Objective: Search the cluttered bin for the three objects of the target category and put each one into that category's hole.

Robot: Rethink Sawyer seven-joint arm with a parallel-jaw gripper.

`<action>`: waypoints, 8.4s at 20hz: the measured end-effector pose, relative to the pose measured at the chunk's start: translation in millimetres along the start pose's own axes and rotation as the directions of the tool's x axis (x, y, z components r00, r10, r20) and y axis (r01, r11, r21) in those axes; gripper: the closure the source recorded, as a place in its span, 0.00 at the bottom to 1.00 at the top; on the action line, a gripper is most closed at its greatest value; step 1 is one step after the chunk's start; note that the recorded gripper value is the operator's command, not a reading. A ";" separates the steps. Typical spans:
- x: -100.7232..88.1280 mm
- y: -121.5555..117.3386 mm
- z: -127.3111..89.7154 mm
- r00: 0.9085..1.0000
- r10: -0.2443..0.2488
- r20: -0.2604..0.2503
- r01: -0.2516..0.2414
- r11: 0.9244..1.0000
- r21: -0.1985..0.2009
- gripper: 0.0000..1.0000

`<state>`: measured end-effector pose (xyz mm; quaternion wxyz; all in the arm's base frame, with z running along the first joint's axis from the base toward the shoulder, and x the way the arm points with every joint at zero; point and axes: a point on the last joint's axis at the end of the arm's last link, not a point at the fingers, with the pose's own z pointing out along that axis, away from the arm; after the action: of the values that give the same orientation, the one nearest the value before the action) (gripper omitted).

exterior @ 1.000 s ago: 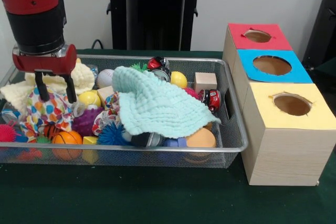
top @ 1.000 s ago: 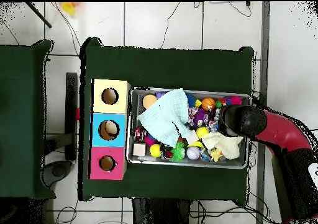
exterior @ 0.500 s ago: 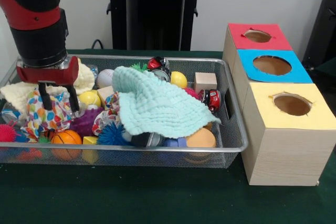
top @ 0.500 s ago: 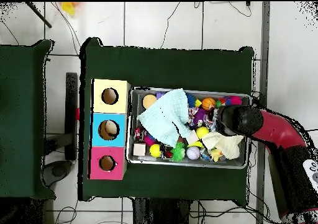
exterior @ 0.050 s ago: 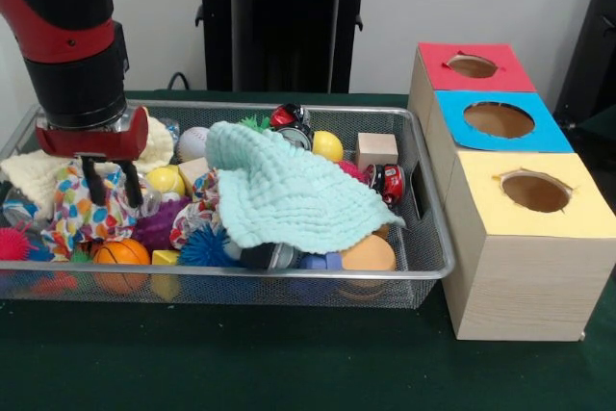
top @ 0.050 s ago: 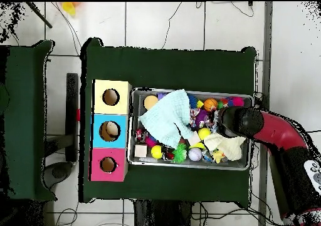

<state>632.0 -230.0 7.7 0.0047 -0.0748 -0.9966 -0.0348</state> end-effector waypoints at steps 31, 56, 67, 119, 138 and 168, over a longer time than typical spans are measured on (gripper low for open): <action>-4.1 6.2 -117.0 0.995 -0.009 0.100 0.002 0.998 0.068 1.00; 43.4 156.0 -180.9 0.992 -0.104 0.074 0.103 0.995 0.011 1.00; 71.9 236.3 -186.7 0.985 -0.166 0.043 0.166 0.986 -0.001 1.00; 102.2 439.8 -150.1 0.999 -0.019 0.026 0.018 0.999 0.035 1.00; 42.2 456.9 -177.6 0.991 0.024 0.133 -0.026 1.000 0.015 1.00; 52.4 455.3 -98.2 0.999 0.018 0.030 -0.020 0.997 0.072 1.00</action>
<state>648.6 220.0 137.6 -0.0071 -0.0846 -0.9964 0.0026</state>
